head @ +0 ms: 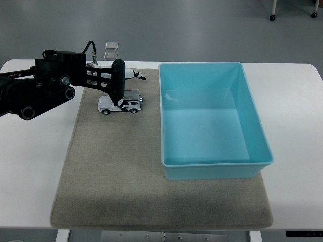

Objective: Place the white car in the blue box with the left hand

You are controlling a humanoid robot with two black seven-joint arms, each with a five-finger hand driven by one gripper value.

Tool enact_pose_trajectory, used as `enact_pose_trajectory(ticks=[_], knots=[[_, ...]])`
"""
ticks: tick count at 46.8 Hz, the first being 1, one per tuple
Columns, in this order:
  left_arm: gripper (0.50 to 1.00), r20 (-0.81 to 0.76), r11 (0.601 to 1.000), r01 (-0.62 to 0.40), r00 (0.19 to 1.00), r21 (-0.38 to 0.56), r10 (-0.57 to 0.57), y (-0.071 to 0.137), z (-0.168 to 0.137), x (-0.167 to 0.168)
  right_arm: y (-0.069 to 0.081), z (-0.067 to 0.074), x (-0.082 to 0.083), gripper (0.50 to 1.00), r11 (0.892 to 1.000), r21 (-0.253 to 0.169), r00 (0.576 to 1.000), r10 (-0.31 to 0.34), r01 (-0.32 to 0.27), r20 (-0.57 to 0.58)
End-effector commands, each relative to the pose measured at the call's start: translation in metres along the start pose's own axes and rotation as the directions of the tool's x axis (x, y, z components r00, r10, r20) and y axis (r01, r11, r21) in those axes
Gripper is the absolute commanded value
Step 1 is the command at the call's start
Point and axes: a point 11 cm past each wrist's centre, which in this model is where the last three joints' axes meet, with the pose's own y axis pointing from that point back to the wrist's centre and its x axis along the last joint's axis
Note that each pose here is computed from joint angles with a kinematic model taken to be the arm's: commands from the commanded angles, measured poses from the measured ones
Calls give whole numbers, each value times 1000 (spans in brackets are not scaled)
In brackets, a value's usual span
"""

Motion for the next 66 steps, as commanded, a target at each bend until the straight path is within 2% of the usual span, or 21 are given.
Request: enact_pose_trajectory(ticks=[1,3,5,9,15,18,23,25,44,53,66], knots=[[977,25,1000,-4,1000,12,4,0,-1,0,0,0,0,936,1000,0,1000,0,0,-1],[960,27,1000,-6,1000,15,5,0,-2,0,0,0,0,936,1000,0,1000,0,0,1],[922,26,1000,-8,1000,10,7,-1,0,1,0,0,0,936,1000,0,1000,0,0,-1],[821,27,1000,-8,1000,10,7,-1,1,1,0,0,0,936,1000,0,1000,0,0,-1],[716,26,1000,-14,1000,10,14,-1,0,1,0,0,0,936,1000,0,1000,0,0,-1],[632,26,1000,-22,999,12,22,-1,0,1,0,0,0,936,1000,0,1000,0,0,-1],[523,28,1000,-28,999,10,28,-1,0,3,0,0,0,936,1000,0,1000,0,0,-1],[501,33,999,-30,999,13,29,-1,0,3,0,0,0,936,1000,0,1000,-1,1,1],[500,37,999,-46,998,10,46,1,2,11,0,0,0,936,1000,0,1000,0,0,-1],[500,33,997,-78,996,0,78,5,7,29,0,0,0,936,1000,0,1000,-1,1,0],[500,38,985,-168,985,-32,169,17,22,73,0,0,0,936,1000,0,1000,-1,1,0]])
